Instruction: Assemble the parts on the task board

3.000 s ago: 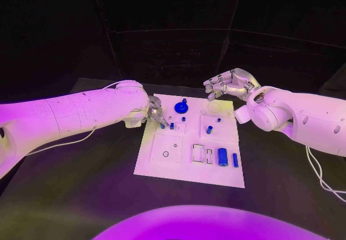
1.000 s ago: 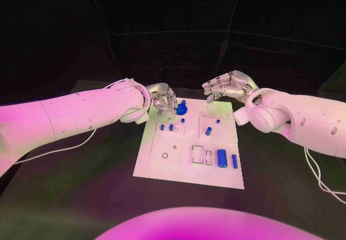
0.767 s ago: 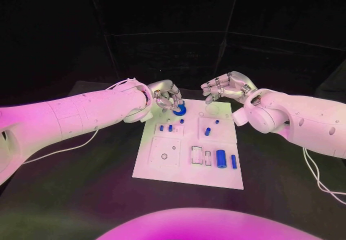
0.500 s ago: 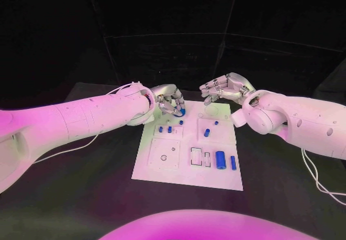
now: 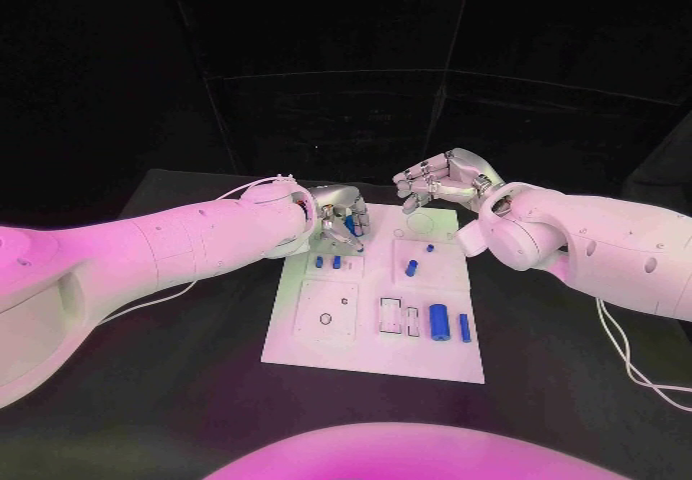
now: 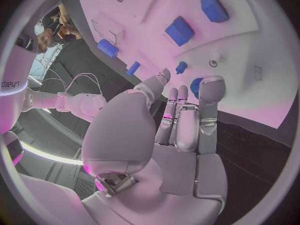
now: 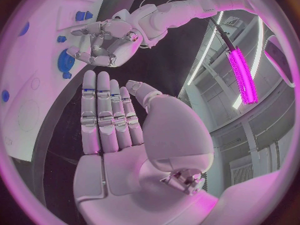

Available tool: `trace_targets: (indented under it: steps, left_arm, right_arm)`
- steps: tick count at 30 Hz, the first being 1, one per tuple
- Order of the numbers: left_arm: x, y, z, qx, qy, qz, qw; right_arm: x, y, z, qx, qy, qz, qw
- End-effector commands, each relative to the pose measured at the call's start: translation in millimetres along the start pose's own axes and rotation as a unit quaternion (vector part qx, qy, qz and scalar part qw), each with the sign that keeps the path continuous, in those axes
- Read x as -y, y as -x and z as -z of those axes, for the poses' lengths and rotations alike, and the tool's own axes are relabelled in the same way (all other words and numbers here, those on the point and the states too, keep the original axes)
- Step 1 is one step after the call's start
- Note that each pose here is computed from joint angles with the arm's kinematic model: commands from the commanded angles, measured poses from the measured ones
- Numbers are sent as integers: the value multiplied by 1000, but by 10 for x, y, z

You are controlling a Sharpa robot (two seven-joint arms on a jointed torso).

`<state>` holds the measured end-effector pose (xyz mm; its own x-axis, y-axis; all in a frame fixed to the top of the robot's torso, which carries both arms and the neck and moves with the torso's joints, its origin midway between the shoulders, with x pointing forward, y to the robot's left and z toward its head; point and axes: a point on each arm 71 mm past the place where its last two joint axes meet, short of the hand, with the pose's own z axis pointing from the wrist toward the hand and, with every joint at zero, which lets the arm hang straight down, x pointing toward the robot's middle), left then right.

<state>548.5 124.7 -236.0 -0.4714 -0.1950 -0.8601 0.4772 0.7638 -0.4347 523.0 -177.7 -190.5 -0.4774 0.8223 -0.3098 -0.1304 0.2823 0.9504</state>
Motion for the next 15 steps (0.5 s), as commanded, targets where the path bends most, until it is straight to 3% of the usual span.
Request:
trace_targets:
  steps: [1,15]
  left_arm:
    - [0,-30,-12,-22,-5,-20,1000]
    - [-30,-91,-53,-39,7,-26,999]
  right_arm:
    - [-23,-8,-7,-3,8,2,1000]
    - [-27,-8,-14,2,9,4,1000]
